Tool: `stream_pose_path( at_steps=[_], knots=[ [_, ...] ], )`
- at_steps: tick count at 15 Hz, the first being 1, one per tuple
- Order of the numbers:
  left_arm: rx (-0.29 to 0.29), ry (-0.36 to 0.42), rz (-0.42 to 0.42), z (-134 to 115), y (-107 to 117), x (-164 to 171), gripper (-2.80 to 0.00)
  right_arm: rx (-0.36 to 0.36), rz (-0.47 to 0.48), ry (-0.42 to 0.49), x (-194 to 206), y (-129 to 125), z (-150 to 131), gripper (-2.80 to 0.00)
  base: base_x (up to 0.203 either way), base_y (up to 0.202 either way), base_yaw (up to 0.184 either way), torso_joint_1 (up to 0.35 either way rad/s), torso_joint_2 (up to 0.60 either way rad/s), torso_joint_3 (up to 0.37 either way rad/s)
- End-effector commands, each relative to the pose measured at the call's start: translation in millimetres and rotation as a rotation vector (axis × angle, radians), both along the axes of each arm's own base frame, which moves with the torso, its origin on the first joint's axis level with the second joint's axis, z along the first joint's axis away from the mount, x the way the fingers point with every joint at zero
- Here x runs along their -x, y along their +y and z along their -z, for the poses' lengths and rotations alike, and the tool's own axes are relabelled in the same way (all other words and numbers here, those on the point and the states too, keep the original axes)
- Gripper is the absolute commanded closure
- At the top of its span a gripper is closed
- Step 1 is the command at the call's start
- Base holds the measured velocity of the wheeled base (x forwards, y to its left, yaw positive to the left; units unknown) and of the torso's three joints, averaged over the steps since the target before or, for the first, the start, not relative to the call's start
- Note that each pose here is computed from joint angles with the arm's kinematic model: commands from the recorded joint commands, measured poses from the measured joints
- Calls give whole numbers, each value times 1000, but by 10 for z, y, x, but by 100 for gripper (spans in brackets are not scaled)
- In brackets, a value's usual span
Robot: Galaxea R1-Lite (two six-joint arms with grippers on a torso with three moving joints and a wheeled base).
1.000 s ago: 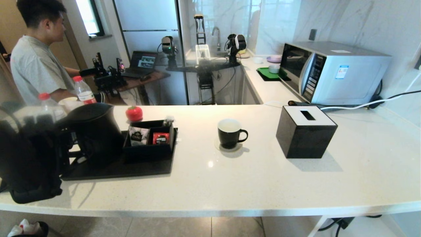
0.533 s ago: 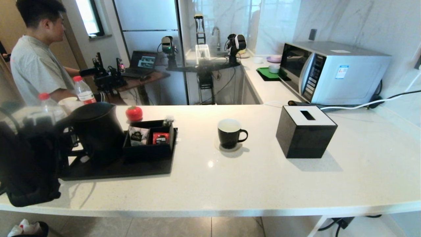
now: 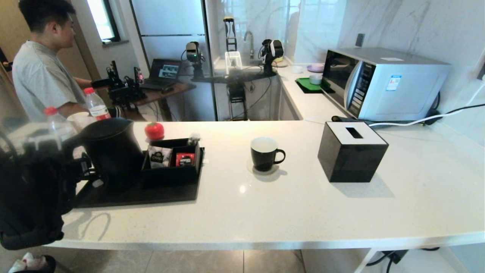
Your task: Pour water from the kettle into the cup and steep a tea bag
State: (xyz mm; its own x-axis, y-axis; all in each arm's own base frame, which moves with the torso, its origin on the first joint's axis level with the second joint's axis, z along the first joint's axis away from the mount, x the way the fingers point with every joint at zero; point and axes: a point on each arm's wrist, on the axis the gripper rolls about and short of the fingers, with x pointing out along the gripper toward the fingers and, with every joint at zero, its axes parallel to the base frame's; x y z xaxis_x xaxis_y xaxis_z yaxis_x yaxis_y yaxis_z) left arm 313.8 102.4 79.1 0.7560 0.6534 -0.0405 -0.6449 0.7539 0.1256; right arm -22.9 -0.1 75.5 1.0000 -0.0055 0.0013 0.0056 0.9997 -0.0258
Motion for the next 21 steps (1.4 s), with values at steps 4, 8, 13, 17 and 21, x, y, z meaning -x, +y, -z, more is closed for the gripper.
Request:
stream_pose_path(
  at_steps=[4,8,13,17,21],
  knots=[
    [10,-25,20,-139,-163,311,-280,1,-1,1,-1,0,0,0,0,0,0,0,0,0],
    [19,-10,22,-217,-256,611,-280,0,1,1,-1,0,0,0,0,0,0,0,0,0],
    [32,-25,34,-306,-331,879,0,0,1,1,-1,0,0,0,0,0,0,0,0,0],
    [25,-84,47,-444,-369,1001,0,0,-1,1,-1,0,0,0,0,0,0,0,0,0],
    [36,-99,191,-490,-557,1159,0,2,0,1,-1,0,0,0,0,0,0,0,0,0]
  ],
)
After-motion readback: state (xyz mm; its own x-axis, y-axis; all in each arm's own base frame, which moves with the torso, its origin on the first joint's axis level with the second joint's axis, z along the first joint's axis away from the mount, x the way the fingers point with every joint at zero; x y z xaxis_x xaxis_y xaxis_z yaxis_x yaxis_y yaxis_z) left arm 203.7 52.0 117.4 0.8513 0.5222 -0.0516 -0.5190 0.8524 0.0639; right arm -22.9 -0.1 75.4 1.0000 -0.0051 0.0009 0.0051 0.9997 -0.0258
